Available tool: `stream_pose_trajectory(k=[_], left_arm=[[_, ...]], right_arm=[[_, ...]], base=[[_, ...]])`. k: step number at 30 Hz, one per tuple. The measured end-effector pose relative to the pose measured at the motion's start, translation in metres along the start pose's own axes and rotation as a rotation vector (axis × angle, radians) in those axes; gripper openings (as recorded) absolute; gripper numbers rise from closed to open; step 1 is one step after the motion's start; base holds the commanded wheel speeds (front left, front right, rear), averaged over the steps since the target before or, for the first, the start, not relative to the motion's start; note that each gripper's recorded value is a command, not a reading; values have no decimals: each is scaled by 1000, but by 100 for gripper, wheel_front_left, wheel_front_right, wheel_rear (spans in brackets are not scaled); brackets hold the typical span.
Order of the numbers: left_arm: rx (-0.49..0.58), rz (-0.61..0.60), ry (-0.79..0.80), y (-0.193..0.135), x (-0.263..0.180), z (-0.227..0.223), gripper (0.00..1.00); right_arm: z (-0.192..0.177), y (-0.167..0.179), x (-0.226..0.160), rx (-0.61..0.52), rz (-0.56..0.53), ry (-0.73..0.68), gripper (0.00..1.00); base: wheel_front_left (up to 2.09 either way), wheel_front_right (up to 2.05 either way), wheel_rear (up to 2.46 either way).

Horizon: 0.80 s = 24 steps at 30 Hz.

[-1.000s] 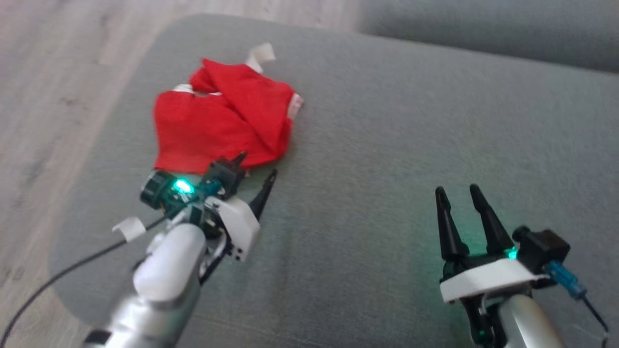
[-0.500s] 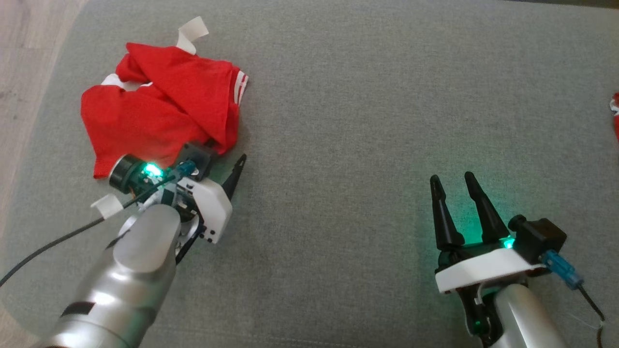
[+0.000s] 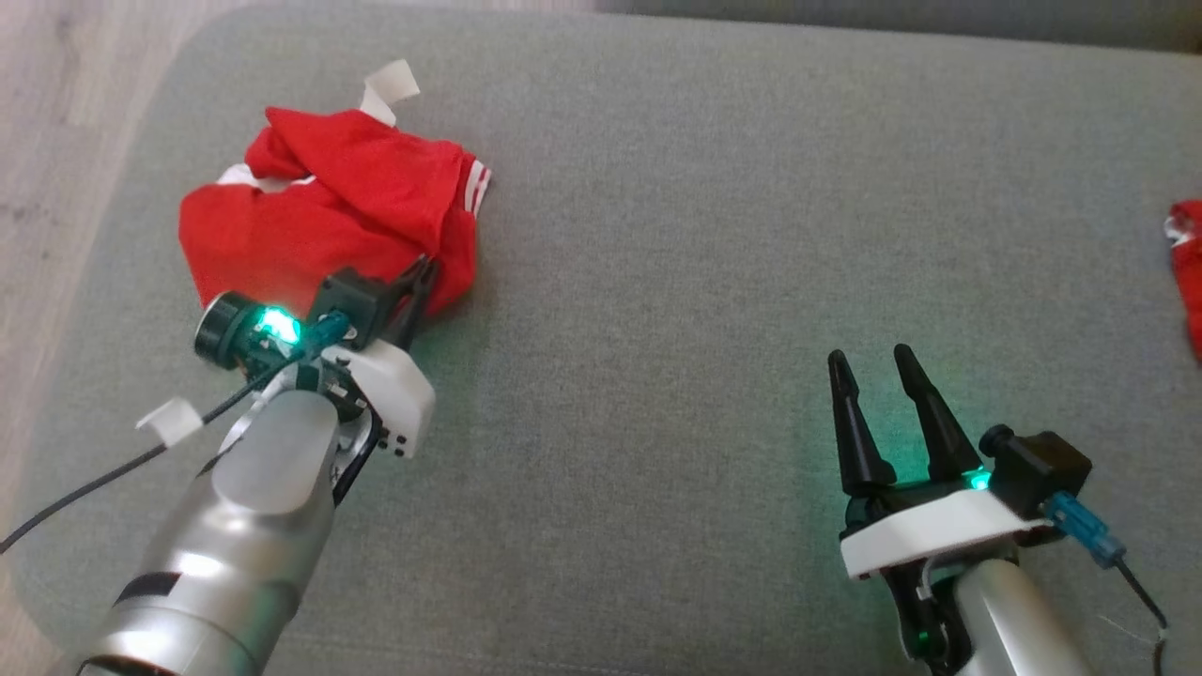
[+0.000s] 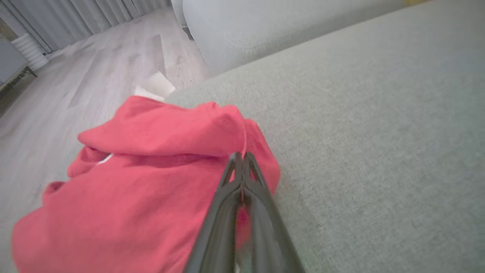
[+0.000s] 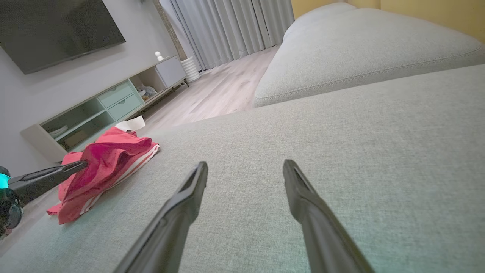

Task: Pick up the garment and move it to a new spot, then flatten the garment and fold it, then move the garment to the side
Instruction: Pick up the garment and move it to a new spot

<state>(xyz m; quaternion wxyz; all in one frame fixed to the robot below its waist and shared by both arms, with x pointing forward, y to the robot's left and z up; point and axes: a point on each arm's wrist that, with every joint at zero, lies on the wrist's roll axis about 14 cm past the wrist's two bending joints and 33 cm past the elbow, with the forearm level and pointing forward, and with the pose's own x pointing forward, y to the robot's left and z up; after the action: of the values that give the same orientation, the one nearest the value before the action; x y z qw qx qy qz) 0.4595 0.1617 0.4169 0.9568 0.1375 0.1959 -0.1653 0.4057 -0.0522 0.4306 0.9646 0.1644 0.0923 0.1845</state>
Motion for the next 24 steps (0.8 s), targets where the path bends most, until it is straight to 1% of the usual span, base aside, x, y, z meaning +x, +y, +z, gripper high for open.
stream_pose_trajectory(k=[2,6,9,14,16,18,24], left_arm=[[-8,10,-51,2,-4,12,0],[-99,53,-201,14,-13,54,0],[-167,69,-342,21,-25,97,0],[-182,27,-558,21,-49,183,0],[-176,-16,-618,12,-57,216,0],[-183,-73,-660,-3,-64,241,0],[-170,-266,-723,-69,-77,289,0]], right_arm=[[4,2,-2,-6,4,-11,100],[13,7,-8,-3,9,-33,100],[18,9,-16,5,6,-49,100],[28,12,-25,18,2,-81,100],[32,11,-28,26,-3,-94,100],[36,10,-32,35,-11,-107,100],[45,1,-47,49,-51,-145,100]], base=[[0,0,0],[0,0,0],[0,0,0],[0,0,0],[0,0,0],[0,0,0],[0,0,0]])
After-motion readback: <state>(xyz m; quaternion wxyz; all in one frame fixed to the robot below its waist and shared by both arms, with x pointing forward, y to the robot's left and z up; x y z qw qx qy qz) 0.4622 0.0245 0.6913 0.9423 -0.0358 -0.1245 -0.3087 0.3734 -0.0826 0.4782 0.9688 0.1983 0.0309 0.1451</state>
